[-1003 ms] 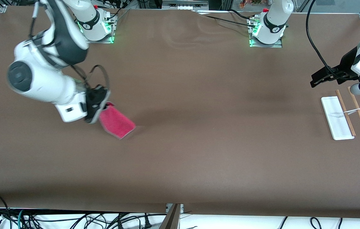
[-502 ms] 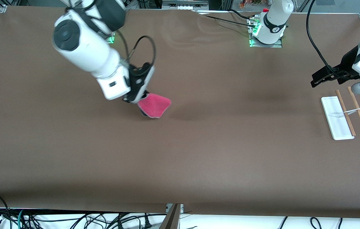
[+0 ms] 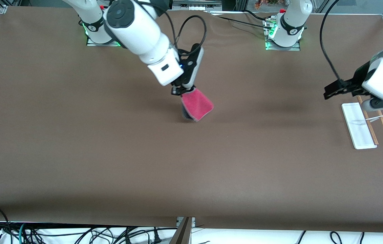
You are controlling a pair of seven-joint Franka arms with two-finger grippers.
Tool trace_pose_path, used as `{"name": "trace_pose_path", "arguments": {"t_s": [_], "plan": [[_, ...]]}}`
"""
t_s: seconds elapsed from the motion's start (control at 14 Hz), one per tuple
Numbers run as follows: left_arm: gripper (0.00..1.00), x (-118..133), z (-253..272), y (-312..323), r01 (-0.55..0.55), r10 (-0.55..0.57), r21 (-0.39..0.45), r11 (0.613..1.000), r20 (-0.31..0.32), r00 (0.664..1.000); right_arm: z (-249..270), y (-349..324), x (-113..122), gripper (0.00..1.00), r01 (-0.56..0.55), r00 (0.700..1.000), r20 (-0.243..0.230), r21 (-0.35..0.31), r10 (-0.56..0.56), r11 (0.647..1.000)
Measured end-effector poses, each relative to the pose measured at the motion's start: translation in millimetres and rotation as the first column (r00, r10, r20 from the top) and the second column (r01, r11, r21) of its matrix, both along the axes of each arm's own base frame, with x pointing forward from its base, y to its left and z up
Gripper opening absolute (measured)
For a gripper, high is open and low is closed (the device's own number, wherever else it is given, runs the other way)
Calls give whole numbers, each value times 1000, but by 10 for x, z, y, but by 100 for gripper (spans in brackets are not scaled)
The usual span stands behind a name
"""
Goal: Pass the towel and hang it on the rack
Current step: 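Lift the towel with the right gripper toward the table middle, then hold the towel up while the left gripper reaches and grasps it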
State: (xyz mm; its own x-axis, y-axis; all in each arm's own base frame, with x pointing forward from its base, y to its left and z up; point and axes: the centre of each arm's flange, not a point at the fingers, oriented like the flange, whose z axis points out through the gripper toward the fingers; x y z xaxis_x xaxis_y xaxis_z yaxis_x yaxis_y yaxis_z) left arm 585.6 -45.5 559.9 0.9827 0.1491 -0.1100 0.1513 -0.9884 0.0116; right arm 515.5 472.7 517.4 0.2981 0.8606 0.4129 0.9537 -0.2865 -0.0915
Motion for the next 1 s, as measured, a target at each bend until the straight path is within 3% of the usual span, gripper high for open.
{"name": "trace_pose_path", "arguments": {"t_s": [0.29, 0.5, 0.64, 0.79, 1.0], "plan": [[100, 79, -146, -14, 12, -12, -1, 1000, -20, 1000, 30, 176, -101, 1, -17, 999, 33, 32, 16, 999], [100, 181, -323, 63, 179, -178, -18, 984, 33, 983, -19, 427, -225, 1, -39, 997, 76, 71, 33, 997], [100, 248, -550, 79, 328, -323, -54, 943, 87, 942, -98, 589, -313, 1, -25, 996, 82, 84, 18, 996], [100, 261, -837, 48, 407, -386, -150, 901, 148, 911, -164, 685, -382, 1, -5, 997, 77, 77, -1, 997], [100, 189, -1325, 123, 516, -469, -231, 825, 228, 853, -159, 725, -419, 1, 11, 997, 71, 80, -17, 997]]}}
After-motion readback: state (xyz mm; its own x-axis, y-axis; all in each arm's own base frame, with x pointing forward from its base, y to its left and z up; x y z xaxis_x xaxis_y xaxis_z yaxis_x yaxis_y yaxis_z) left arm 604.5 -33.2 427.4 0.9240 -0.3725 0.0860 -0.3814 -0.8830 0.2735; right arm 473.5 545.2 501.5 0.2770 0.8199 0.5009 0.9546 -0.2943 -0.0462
